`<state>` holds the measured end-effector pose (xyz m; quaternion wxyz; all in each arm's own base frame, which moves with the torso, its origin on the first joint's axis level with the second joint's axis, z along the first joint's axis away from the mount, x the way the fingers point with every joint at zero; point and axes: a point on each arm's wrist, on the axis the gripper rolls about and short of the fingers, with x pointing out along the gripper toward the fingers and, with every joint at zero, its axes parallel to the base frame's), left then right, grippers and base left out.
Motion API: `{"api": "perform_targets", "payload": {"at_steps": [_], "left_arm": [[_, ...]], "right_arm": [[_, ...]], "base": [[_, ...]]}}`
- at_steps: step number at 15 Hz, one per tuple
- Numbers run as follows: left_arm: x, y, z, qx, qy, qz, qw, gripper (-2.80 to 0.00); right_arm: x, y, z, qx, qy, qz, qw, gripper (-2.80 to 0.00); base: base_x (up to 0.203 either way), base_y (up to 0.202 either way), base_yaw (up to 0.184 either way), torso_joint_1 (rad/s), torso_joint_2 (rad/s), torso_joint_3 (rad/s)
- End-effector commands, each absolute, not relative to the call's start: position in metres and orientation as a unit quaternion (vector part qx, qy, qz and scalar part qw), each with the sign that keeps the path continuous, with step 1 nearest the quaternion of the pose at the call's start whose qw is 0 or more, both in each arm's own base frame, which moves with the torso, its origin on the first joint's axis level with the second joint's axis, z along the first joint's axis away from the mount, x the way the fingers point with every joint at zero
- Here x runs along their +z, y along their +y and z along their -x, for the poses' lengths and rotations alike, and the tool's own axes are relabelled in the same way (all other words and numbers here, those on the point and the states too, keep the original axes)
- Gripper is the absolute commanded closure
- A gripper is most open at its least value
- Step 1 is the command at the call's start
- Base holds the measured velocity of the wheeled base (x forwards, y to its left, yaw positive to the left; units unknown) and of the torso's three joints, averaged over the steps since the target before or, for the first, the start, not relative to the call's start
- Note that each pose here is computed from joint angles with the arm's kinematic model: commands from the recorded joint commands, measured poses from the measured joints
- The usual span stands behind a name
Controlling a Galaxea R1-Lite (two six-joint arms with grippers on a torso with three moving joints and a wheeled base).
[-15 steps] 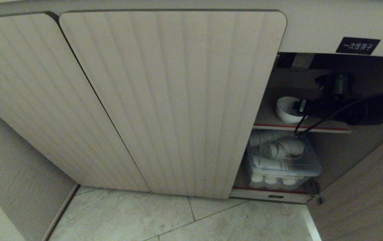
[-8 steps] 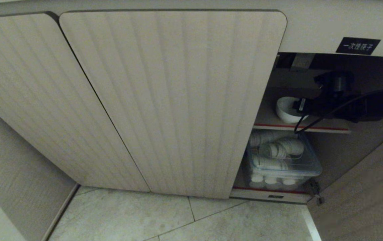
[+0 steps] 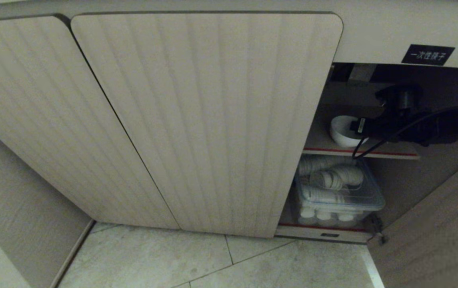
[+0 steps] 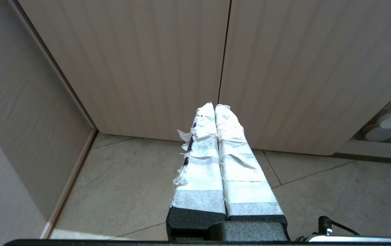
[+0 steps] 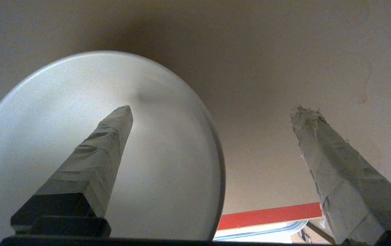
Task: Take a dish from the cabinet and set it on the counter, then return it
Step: Take the bowl from the cabinet
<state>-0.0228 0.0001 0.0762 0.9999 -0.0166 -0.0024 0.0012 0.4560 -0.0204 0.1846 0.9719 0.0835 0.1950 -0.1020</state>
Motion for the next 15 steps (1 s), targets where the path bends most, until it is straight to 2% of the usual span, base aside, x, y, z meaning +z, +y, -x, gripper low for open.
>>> {"api": "perform_targets", "payload": {"at_steps": [1,12,13,15], "left_arm": [[0.0762,0.0001,0.0229,0.001,-0.003,0.017,1.000,0.00],[0.0763,0.0001,0.0229,0.001,-0.003,0.017,1.000,0.00],[0.0760,0.0001,0.0228,0.001,-0.002,0.017,1.000,0.00],[0.0764,0.0001,0.0229,0.001,-0.003,0.017,1.000,0.00]], "right_arm": [[0.1847,-0.0205,-0.4562,-0.102,0.194,-0.084,0.972,-2.80],[0.1826,-0.0198,-0.4571,-0.101,0.197,-0.082,0.972,-2.80],[0.1829,-0.0198,-0.4571,-0.101,0.197,-0.082,0.972,0.00],[0.1841,-0.0198,-0.4573,-0.101,0.195,-0.083,0.972,0.00]], "base": [[0.000,0.000,0.000,0.000,0.00,0.000],[0.000,0.000,0.000,0.000,0.00,0.000],[0.000,0.000,0.000,0.000,0.00,0.000],[0.000,0.000,0.000,0.000,0.00,0.000]]}}
